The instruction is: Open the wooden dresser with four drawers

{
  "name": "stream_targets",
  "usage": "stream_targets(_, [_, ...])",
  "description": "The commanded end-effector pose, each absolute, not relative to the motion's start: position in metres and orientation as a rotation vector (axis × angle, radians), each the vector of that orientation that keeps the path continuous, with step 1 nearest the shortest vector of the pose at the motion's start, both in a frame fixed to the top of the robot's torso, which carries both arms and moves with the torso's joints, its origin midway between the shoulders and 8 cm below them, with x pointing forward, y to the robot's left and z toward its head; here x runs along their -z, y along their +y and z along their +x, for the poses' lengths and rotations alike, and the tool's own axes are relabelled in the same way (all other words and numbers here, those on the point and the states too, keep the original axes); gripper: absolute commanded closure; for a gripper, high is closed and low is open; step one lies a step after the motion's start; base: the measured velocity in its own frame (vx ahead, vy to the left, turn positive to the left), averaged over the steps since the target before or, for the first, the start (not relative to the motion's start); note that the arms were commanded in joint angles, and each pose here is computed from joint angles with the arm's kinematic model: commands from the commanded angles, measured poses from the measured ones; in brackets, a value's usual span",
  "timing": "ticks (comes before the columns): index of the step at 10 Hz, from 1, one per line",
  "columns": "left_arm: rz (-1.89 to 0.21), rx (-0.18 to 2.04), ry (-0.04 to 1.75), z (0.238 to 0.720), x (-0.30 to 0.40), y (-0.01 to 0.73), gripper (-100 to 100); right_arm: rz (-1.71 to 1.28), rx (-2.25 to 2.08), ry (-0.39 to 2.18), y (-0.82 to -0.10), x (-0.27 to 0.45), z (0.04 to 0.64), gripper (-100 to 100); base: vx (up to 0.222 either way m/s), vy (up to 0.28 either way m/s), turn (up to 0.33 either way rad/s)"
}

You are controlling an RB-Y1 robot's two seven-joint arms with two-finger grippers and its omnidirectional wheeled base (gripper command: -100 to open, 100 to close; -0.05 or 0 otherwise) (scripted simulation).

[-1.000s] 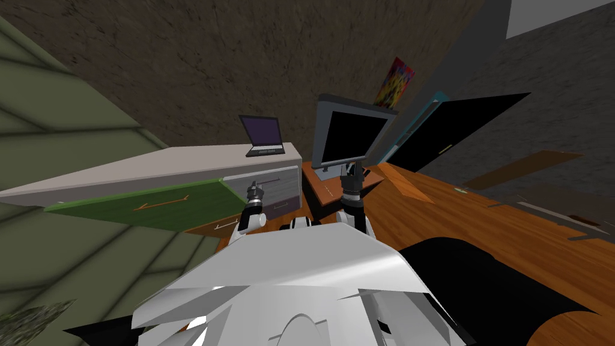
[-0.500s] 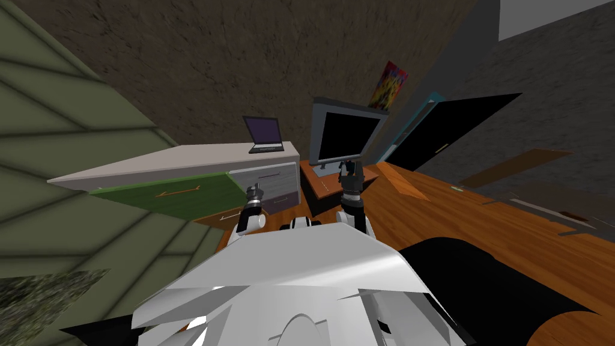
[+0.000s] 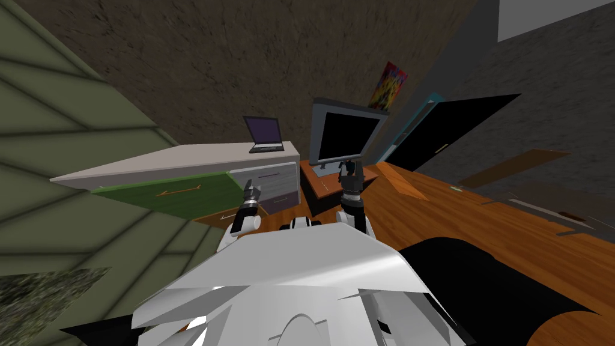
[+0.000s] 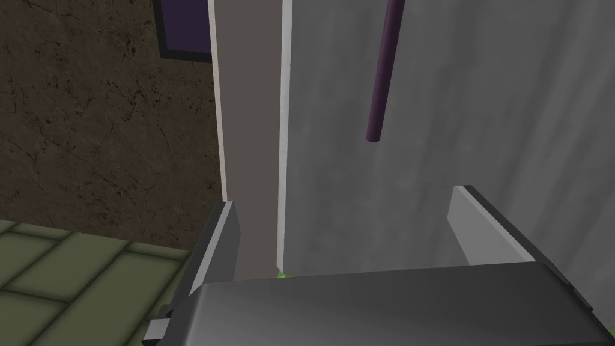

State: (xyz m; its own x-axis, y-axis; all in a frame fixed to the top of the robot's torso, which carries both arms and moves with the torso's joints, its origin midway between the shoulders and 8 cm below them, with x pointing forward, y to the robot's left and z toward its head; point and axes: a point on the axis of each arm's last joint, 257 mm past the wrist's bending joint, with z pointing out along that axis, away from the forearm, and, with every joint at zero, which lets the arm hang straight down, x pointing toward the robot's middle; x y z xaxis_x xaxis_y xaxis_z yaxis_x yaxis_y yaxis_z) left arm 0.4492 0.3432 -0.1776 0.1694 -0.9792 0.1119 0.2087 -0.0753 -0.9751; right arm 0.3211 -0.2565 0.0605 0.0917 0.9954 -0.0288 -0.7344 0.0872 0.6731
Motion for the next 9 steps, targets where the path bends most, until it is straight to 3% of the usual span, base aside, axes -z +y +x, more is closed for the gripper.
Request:
stream_targets(1, [-1.170, 1.208, 0.925, 0.450, 0.176, 0.350, -100, 0.576, -1.395, 0.566, -0.257, -0.060, 0.321, 0, 0.020, 0.004, 0.001])
stream_targets(3, [-1.150, 1.183, 0.961, 0.452, 0.179, 0.357, -100, 0.576, -1.395, 0.566, -0.257, -0.060, 0.321, 0, 0.031, 0.007, 0.005])
stream_targets(5, [-1.159, 1.168, 0.967, 0.453, 0.184, 0.363, -100, 0.576, -1.395, 0.566, -0.257, -0.060, 0.321, 0, 0.156, 0.010, 0.019])
stream_targets(9, [-1.238, 1.213, 0.877, 0.452, 0.188, 0.350, -100, 0.576, -1.395, 0.566, -0.257, -0.060, 0.321, 0, 0.078, 0.013, 0.005])
